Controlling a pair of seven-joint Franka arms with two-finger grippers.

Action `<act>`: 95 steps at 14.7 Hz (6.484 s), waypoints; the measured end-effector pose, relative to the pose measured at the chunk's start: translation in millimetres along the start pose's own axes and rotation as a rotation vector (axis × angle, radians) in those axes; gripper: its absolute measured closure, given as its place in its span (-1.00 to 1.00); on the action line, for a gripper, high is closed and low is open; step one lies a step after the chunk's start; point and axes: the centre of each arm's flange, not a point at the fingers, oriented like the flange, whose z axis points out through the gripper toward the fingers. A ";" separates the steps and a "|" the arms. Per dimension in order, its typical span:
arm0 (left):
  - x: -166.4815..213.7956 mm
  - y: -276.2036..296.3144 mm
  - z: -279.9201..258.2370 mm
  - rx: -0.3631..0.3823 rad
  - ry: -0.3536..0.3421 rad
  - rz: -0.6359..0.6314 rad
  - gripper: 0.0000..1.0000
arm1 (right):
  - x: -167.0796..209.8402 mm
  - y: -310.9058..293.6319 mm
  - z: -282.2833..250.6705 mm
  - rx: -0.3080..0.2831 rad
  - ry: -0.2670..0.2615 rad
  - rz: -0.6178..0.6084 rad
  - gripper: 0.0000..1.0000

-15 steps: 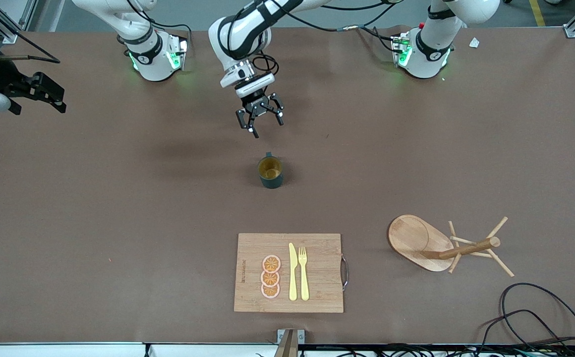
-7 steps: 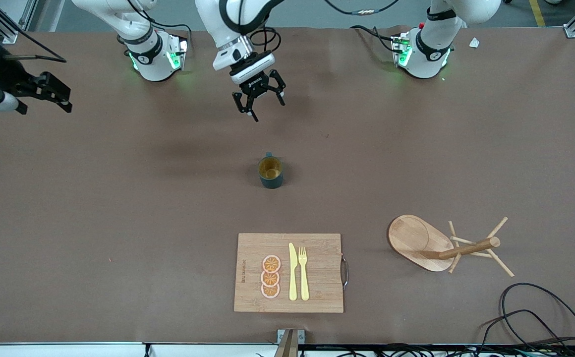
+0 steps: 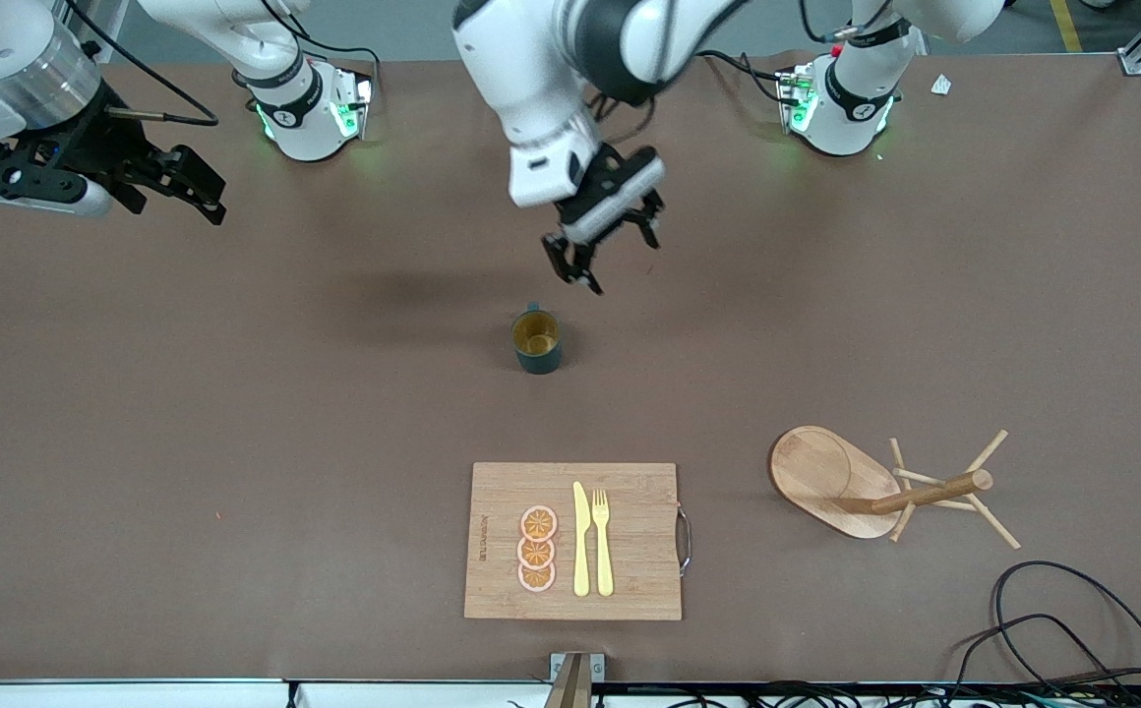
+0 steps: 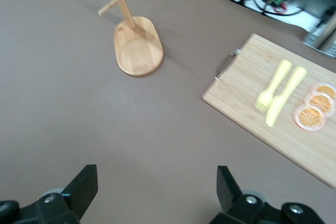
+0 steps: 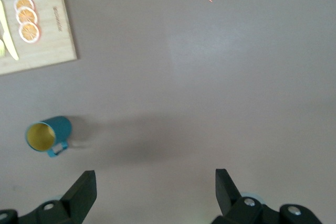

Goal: Transfer cup from left to right arm and place

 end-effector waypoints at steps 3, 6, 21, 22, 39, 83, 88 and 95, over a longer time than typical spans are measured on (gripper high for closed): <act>83.6 -21.4 20.7 0.025 -0.076 0.037 -1.00 | -2.8 -45.5 19.4 0.023 0.018 0.015 -1.00; 166.2 -57.3 34.6 0.017 -0.157 0.073 -1.00 | -7.8 -109.7 70.3 0.012 0.000 0.012 -1.00; 324.4 -191.1 79.5 -0.110 -0.511 0.187 -1.00 | -35.8 -251.7 273.0 -0.019 -0.042 -0.160 -1.00; 322.3 -191.7 82.2 -0.103 -0.521 0.203 -1.00 | -34.0 -252.7 277.8 -0.013 -0.037 -0.159 -1.00; 366.4 -286.7 70.3 -0.214 -0.505 0.543 -1.00 | -67.9 -274.2 382.1 -0.004 -0.023 -0.241 -1.00; 364.5 -324.4 53.3 -0.242 -0.460 0.574 -1.00 | 34.7 -119.5 368.9 -0.065 -0.135 -0.703 0.91; 368.3 -328.6 54.3 -0.241 -0.458 0.563 -1.00 | 56.2 -25.5 350.5 -0.048 -0.152 -0.898 0.91; 368.4 -330.3 53.4 -0.237 -0.466 0.563 -1.00 | 93.5 124.6 364.7 -0.022 -0.091 -1.196 0.91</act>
